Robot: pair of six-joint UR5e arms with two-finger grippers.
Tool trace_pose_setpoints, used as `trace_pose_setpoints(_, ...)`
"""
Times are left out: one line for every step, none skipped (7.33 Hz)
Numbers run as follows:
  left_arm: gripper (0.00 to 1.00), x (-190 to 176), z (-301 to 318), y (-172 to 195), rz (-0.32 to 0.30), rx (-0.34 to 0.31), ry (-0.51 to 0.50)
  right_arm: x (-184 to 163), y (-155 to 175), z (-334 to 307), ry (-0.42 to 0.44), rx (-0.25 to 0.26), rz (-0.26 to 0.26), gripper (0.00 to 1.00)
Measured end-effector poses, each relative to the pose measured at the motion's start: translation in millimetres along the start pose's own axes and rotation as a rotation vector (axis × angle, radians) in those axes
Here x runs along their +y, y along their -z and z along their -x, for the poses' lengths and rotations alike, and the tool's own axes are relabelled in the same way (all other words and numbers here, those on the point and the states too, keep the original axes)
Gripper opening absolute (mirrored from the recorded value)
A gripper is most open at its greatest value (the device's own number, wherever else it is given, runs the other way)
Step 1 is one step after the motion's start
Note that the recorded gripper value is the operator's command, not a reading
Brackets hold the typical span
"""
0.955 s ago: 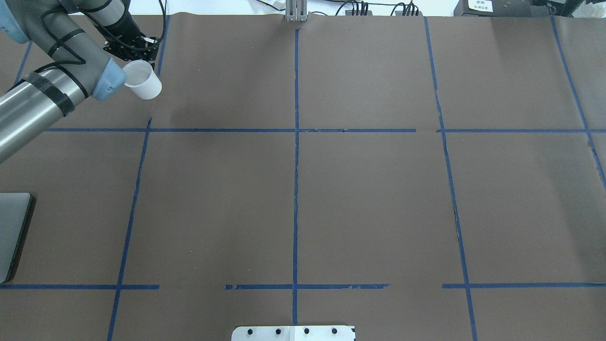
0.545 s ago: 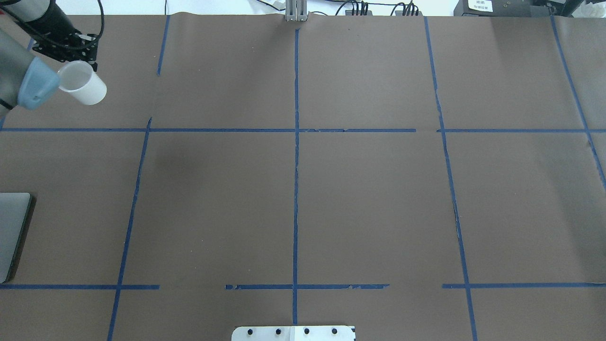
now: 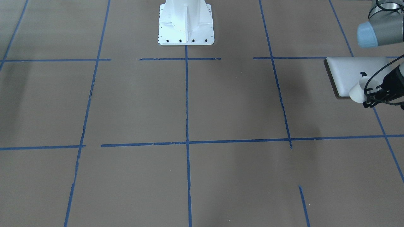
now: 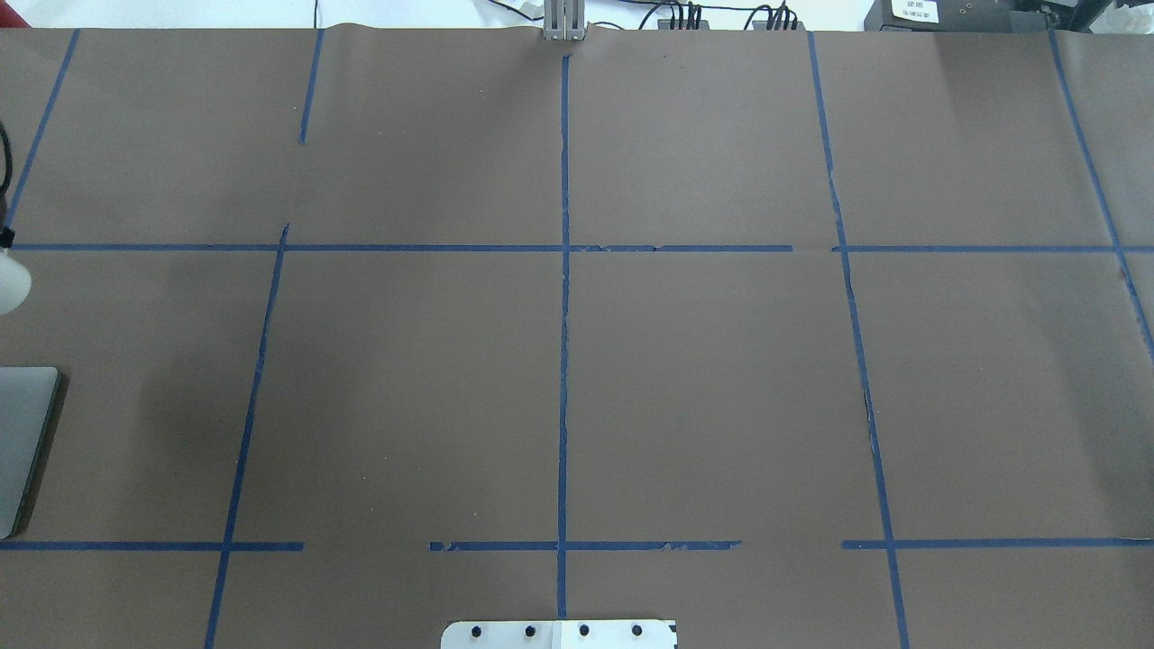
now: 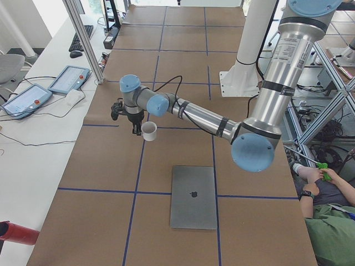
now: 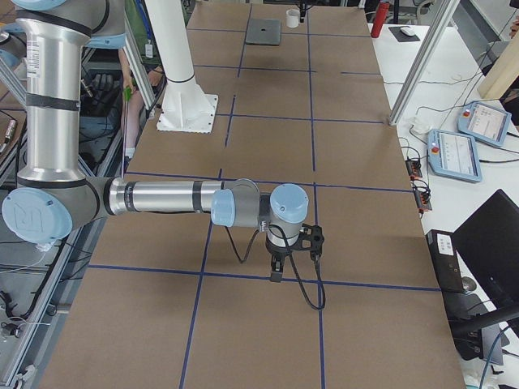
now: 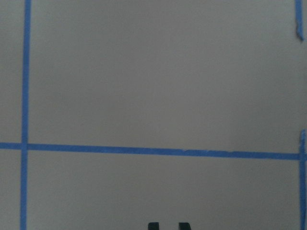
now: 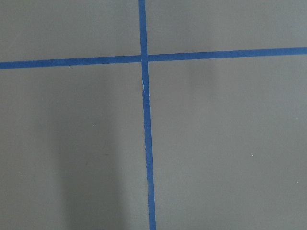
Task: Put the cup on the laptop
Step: 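Bring the held mug over the silver laptop lid with the left gripper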
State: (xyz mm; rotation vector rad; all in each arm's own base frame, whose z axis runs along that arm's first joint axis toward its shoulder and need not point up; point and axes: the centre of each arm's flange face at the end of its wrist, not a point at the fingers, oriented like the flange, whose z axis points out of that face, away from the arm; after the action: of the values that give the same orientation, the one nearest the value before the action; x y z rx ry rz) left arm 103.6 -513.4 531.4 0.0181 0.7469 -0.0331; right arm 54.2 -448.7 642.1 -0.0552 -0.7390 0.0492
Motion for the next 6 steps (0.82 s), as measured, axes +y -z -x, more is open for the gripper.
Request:
trace_pose_setpoints(0.00,37.9,36.9,-9.6,0.011,-0.009,0.002,0.0,0.0,0.0,0.000,0.000,0.000,1.00)
trace_pose_setpoints(0.00,74.2,72.1,-22.2,0.008,-0.009,0.003,0.0,0.0,0.0,0.000,0.000,0.000,1.00)
trace_pose_setpoints(0.00,103.3,100.8,-35.4,0.002,-0.008,0.003,0.0,0.0,0.0,0.000,0.000,0.000,1.00)
trace_pose_setpoints(0.00,120.9,122.1,-48.0,-0.002,-0.006,0.013,0.0,0.0,0.0,0.000,0.000,0.000,1.00)
trace_pose_setpoints(0.00,131.0,142.2,-64.0,-0.014,0.000,0.033,0.0,0.0,0.0,0.000,0.000,0.000,1.00)
trace_pose_setpoints(0.00,139.1,162.6,-81.7,-0.039,0.014,0.060,0.0,0.0,0.0,-0.001,0.000,0.000,1.00)
